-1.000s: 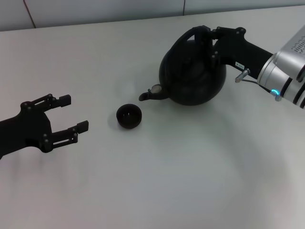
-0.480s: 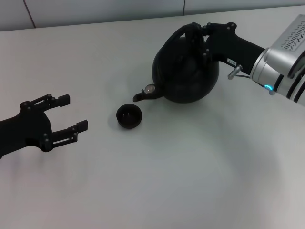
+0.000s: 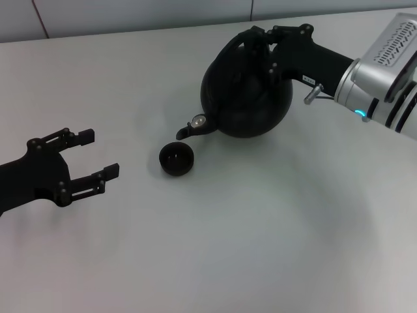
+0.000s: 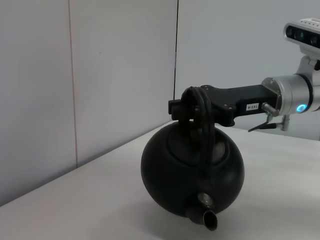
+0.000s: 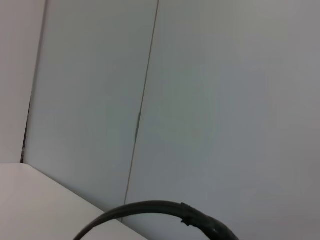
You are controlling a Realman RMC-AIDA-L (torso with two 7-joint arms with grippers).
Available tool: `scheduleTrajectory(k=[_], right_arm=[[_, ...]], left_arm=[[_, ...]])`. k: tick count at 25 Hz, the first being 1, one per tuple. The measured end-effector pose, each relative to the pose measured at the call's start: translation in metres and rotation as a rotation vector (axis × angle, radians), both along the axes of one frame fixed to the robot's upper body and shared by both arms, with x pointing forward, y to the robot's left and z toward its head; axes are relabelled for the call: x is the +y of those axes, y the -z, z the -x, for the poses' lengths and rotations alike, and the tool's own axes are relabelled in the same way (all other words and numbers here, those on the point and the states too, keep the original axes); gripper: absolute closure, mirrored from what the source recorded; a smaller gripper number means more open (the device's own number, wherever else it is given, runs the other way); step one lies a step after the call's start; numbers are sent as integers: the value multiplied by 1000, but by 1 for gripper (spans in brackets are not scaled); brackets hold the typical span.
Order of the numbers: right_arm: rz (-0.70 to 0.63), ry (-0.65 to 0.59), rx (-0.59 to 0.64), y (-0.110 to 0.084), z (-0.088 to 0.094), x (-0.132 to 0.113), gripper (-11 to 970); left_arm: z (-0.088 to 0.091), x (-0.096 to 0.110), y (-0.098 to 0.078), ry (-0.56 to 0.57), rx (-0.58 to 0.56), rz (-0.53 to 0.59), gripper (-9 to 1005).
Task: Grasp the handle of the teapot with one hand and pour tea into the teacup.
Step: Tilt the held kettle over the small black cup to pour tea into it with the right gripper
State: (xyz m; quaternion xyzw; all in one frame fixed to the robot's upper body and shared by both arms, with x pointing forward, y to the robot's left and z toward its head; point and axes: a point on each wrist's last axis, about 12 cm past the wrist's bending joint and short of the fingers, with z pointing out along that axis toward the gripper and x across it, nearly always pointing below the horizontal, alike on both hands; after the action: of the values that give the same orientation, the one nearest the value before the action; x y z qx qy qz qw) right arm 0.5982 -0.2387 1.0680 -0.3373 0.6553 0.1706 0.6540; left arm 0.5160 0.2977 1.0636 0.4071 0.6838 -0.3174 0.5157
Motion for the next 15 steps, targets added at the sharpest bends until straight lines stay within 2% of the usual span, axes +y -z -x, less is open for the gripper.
scheduleTrajectory(k=[15], right_arm=[[92, -66, -65, -9, -8, 5, 828]], left_arm=[[0, 0, 0, -3, 0, -2, 197]])
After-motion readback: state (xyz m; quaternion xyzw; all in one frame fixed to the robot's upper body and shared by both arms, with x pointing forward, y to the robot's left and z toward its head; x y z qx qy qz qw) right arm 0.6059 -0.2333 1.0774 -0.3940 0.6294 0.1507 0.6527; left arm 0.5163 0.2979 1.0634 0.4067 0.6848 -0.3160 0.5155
